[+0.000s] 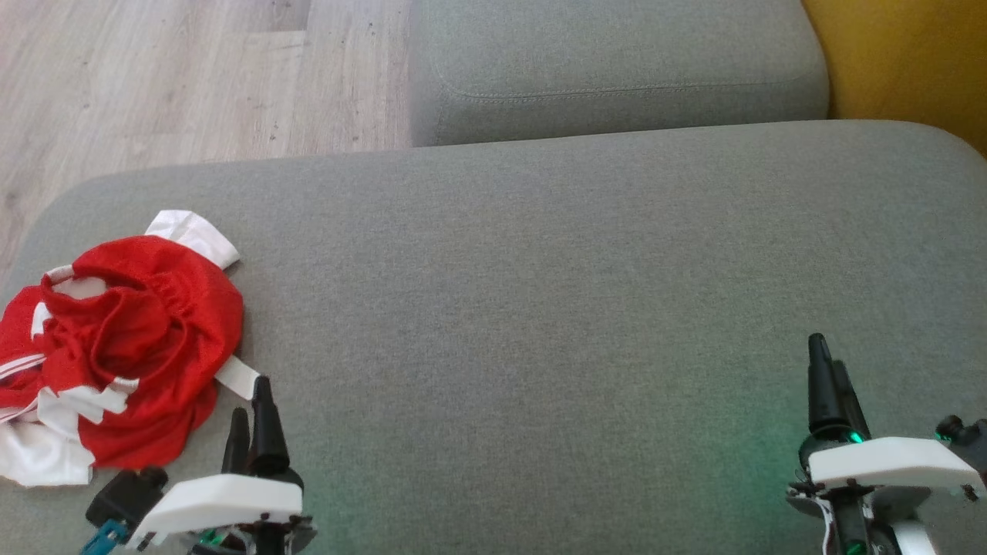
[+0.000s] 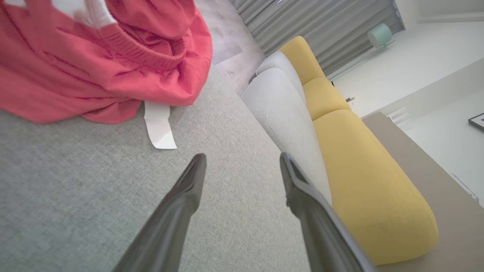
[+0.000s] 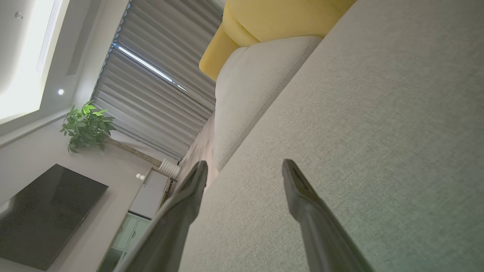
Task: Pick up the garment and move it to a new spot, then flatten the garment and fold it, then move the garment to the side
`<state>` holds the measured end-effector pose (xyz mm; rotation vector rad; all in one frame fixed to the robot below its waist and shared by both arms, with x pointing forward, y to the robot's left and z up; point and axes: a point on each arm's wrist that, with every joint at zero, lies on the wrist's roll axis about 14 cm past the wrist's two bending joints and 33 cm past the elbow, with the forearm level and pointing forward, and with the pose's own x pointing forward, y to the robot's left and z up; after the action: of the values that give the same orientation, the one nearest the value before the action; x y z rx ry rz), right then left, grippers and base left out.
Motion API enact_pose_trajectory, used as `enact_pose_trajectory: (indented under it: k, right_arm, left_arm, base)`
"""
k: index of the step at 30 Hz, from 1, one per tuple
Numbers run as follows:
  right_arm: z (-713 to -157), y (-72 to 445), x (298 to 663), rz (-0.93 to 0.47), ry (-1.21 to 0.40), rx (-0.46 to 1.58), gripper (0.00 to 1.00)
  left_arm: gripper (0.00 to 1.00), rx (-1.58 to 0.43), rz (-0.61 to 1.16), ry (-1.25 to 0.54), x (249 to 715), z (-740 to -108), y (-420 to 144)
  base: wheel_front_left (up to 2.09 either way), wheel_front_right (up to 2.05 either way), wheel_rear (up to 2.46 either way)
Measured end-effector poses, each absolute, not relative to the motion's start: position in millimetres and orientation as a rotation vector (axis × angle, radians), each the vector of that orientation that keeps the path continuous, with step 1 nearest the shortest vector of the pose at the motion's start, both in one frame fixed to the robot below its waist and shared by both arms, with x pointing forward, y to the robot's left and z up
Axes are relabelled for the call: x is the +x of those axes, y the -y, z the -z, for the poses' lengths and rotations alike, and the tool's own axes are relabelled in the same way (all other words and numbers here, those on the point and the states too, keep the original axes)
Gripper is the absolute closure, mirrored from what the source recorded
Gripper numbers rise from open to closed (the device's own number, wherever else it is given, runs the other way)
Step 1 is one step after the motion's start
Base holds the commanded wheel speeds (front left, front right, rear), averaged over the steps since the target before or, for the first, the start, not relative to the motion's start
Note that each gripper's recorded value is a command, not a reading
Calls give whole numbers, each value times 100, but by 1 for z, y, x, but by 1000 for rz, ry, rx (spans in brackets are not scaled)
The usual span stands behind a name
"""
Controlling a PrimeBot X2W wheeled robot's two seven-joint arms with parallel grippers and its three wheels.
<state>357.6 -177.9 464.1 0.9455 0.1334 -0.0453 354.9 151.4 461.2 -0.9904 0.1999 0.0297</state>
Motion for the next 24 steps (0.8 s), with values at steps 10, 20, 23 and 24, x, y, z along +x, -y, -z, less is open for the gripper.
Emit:
enact_pose_trajectory:
  k: [10,20,23,24]
  right_arm:
    - [-471,169,359,2,-116,815,0]
    - [-479,157,361,-53,-93,669,0]
    - [-482,153,362,-68,-85,627,0]
    - [-483,152,362,-74,-83,614,0]
  left_arm:
    - [0,-862,3,-173,356,-470,-144]
    - [0,-724,33,-141,357,-478,-136]
    - [0,-685,39,-133,357,-479,-135]
    - [0,-673,43,-132,356,-479,-134]
  base:
    - [0,0,0]
    - [0,0,0]
    - [0,0,0]
    - [0,0,0]
